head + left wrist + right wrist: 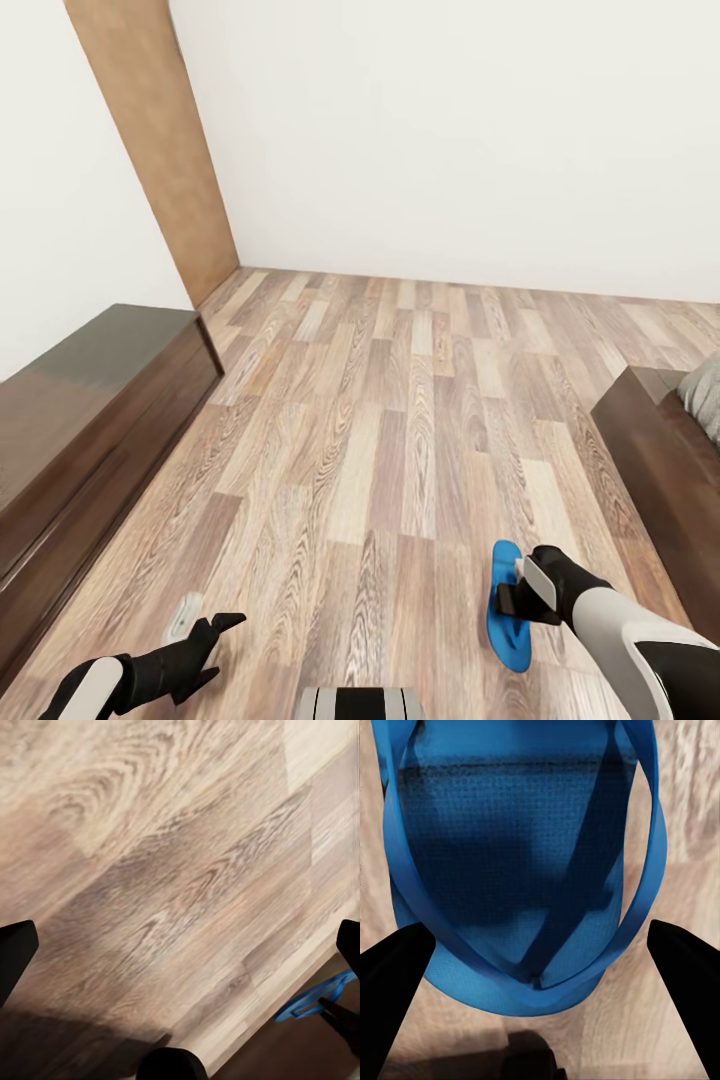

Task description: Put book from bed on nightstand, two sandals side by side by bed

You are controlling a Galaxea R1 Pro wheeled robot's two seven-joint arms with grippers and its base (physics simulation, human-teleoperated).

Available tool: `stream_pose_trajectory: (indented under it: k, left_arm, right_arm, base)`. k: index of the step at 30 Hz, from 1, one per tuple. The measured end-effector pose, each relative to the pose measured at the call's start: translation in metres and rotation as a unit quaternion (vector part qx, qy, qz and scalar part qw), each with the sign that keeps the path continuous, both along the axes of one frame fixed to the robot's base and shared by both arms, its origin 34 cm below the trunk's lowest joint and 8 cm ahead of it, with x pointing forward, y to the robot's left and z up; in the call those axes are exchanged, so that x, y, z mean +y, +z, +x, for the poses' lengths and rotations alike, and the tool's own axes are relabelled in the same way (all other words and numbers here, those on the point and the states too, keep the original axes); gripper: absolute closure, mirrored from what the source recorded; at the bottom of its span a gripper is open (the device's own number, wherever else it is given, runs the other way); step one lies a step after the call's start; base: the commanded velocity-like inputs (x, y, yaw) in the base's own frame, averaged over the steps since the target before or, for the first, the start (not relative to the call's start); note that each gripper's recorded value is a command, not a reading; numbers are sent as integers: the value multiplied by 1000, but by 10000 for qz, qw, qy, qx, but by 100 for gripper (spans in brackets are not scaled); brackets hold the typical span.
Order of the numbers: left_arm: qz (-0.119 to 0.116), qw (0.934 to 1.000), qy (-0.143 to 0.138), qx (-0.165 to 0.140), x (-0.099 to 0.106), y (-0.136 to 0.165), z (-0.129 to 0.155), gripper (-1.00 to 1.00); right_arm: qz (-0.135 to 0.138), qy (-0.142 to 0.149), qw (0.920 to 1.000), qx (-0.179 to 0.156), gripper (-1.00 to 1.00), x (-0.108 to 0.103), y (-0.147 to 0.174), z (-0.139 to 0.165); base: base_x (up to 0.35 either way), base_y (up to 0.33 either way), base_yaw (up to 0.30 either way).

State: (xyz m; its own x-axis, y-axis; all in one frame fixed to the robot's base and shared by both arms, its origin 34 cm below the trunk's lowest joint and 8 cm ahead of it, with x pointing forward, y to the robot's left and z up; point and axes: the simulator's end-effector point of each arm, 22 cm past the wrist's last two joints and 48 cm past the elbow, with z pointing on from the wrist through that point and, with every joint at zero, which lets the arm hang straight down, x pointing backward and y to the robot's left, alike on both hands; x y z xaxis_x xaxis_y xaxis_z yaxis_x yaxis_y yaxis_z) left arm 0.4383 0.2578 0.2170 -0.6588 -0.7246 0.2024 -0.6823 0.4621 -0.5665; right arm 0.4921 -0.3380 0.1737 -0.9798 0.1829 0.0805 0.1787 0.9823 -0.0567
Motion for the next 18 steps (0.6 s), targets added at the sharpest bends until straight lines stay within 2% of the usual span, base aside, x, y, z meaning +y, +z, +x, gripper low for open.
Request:
stream_pose_trajectory:
  k: [18]
  left_arm:
    - [21, 9994, -22, -353, 2, 29, 19, -100]
  right_arm:
    - [51, -39, 9998, -163, 100, 2, 24, 1]
  base:
    - [0, 0, 0]
